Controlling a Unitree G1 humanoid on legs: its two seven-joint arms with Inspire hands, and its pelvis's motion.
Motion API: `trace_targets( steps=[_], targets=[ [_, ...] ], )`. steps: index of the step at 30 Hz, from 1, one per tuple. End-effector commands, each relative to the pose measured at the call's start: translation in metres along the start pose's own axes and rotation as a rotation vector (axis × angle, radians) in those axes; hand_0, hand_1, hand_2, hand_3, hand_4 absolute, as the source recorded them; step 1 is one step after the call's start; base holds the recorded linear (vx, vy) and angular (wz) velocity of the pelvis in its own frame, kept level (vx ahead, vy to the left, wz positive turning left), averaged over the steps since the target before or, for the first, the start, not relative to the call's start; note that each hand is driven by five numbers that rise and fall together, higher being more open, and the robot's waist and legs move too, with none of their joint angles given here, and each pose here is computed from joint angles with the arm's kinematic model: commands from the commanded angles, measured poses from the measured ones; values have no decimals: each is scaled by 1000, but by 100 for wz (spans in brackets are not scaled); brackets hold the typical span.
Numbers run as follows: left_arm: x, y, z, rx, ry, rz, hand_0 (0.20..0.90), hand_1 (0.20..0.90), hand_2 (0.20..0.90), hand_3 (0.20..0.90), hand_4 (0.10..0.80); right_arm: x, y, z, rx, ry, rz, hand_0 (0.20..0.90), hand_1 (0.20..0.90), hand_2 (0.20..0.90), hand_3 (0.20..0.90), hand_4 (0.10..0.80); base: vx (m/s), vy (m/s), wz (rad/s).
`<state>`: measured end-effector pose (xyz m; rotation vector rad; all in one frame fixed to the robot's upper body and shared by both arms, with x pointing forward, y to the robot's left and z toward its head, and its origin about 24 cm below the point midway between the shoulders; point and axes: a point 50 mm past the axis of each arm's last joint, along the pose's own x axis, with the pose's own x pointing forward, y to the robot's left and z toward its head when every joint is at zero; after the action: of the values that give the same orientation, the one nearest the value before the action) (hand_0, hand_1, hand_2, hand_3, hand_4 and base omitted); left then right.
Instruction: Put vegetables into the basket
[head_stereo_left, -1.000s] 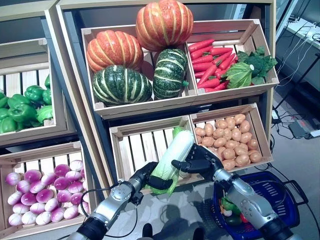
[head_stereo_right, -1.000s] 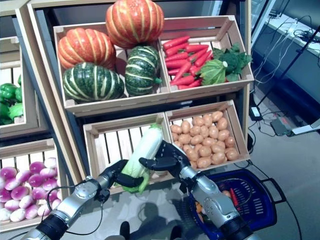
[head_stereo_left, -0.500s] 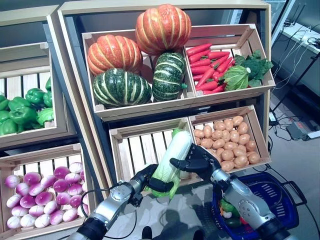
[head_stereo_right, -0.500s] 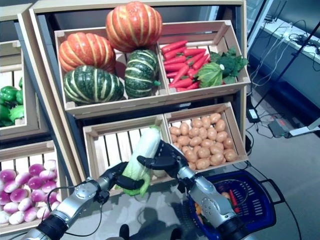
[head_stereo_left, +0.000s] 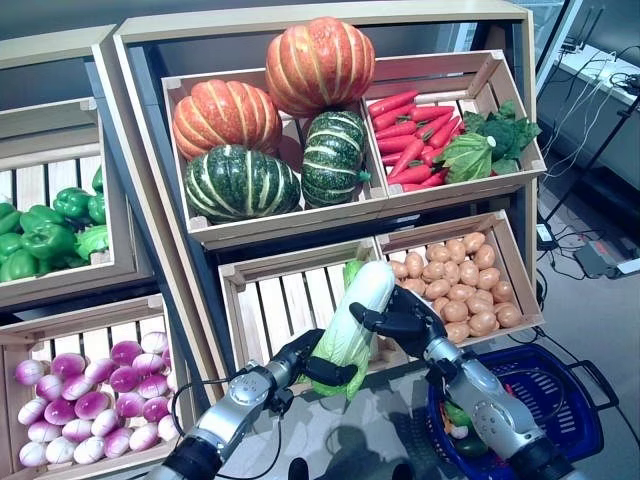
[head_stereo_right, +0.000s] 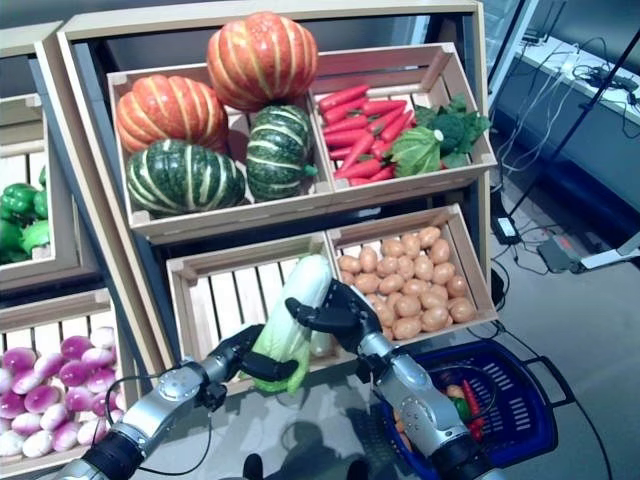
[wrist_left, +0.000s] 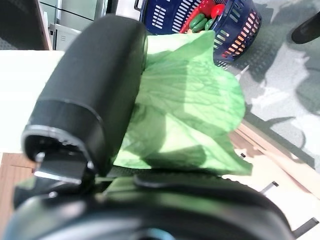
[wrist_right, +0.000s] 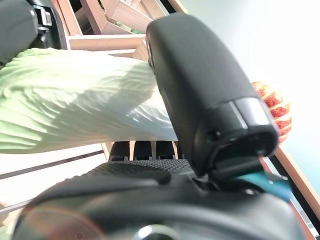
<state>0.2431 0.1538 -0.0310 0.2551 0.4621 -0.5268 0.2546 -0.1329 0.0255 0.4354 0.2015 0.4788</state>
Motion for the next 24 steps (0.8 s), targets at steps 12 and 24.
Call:
trace_targets(
  steps=[12, 24],
  targets=[
    [7, 3, 42, -151, -266, -19, 900, 900, 900, 900, 800, 12, 27, 77, 128, -505, 134, 300, 300, 300, 300, 400, -1, 1, -1],
    [-3, 22, 33, -181, -253, 35, 900, 900, 900, 900, 800, -20, -18, 111, 17, -681, -133, 300, 300, 300, 300, 400, -15, -11, 0]
  ],
)
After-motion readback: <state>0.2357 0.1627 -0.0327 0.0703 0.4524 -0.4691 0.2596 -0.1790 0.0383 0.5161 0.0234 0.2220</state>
